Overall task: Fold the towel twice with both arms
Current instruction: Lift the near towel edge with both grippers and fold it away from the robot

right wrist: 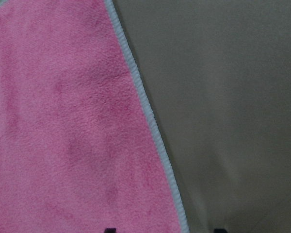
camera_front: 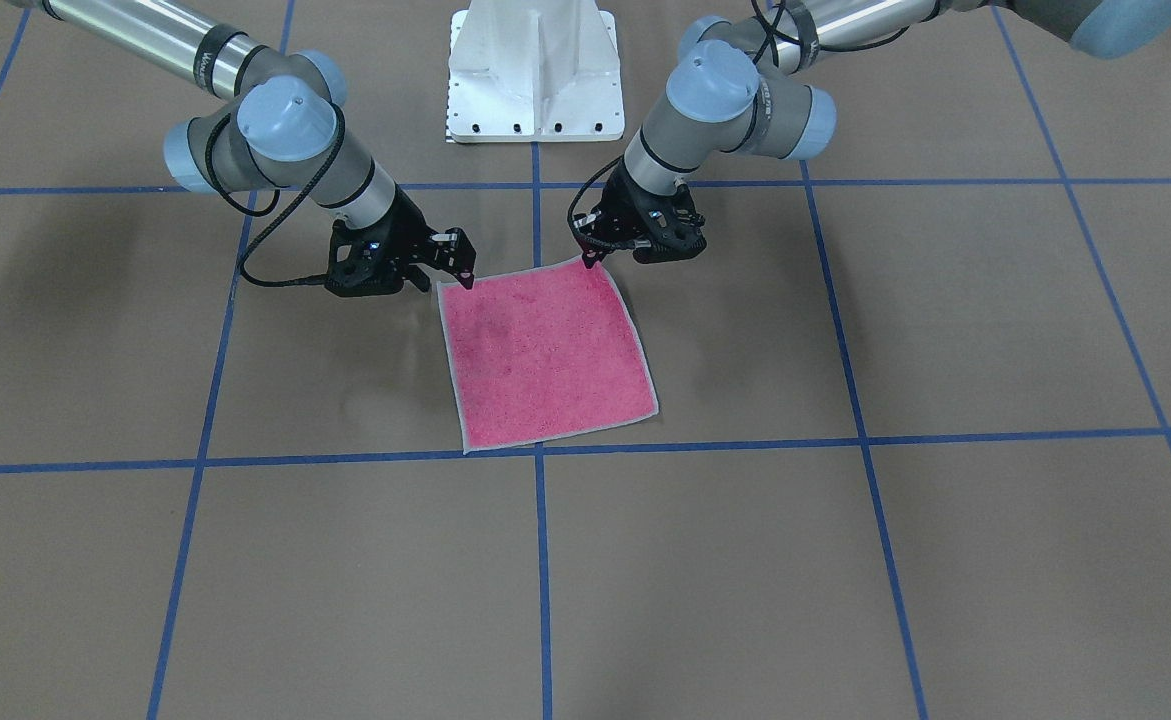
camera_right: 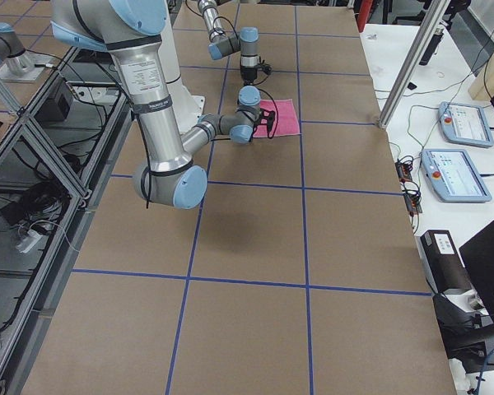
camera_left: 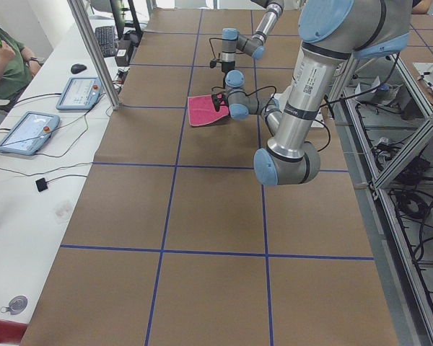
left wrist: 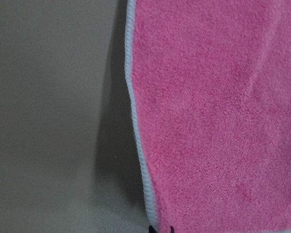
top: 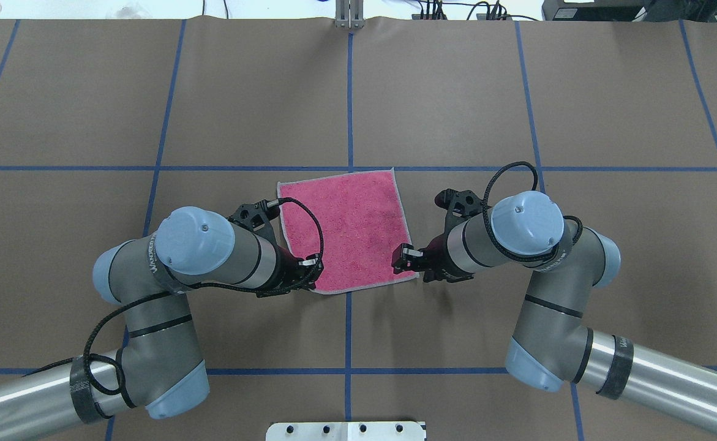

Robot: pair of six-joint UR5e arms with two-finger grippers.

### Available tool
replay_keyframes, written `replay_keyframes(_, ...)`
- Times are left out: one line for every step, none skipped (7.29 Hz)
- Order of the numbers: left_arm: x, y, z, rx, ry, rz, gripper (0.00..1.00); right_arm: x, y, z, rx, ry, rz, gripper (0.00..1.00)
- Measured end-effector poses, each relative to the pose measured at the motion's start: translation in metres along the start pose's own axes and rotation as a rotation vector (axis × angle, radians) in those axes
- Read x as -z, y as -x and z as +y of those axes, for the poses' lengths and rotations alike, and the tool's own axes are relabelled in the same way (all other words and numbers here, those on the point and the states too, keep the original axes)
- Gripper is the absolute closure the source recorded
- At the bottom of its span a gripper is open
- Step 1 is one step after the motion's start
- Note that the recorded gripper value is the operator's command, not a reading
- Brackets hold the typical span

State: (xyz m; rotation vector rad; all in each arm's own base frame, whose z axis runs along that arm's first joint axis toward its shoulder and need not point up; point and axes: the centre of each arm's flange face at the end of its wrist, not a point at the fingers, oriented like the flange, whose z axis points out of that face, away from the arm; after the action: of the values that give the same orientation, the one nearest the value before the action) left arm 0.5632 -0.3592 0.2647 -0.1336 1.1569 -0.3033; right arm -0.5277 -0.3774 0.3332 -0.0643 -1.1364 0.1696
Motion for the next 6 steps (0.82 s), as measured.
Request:
replay_keyframes(-0.0001,0.0000,-0.0001,0.000,0.000,0.000,1.00,-0.0005,-0.0001,0.0003,0.000,0.001,0.001,0.45)
replay_keyframes(-0.0002,0.0001,-0.0002,0.000,-0.001,0.000,1.00,-0.0012,-0.0005,0.0003,-0.001,0.001,0.003,0.50)
replay_keyframes(-0.0003,0.0004,-0.0003,0.000,-0.001,-0.001,1.00,-0.0018,-0.0009,0.0003,-0.001,0.002,0.005,0.61)
replay_keyframes(-0.0004,0.0006,-0.0004,0.001,-0.002,-0.001,1.00,-0.0020,-0.0011,0.0001,-0.002,0.001,0.005,0.78)
replay_keyframes(-0.0004,0.0005,-0.0003,0.001,-0.002,-0.001,1.00,-0.0018,-0.0013,-0.0002,-0.001,0.001,0.004,1.00)
replay_keyframes(-0.0003,0.0003,-0.0003,0.002,-0.002,-0.001,1.00,-0.0015,-0.0016,-0.0006,-0.001,0.001,0.003,1.00)
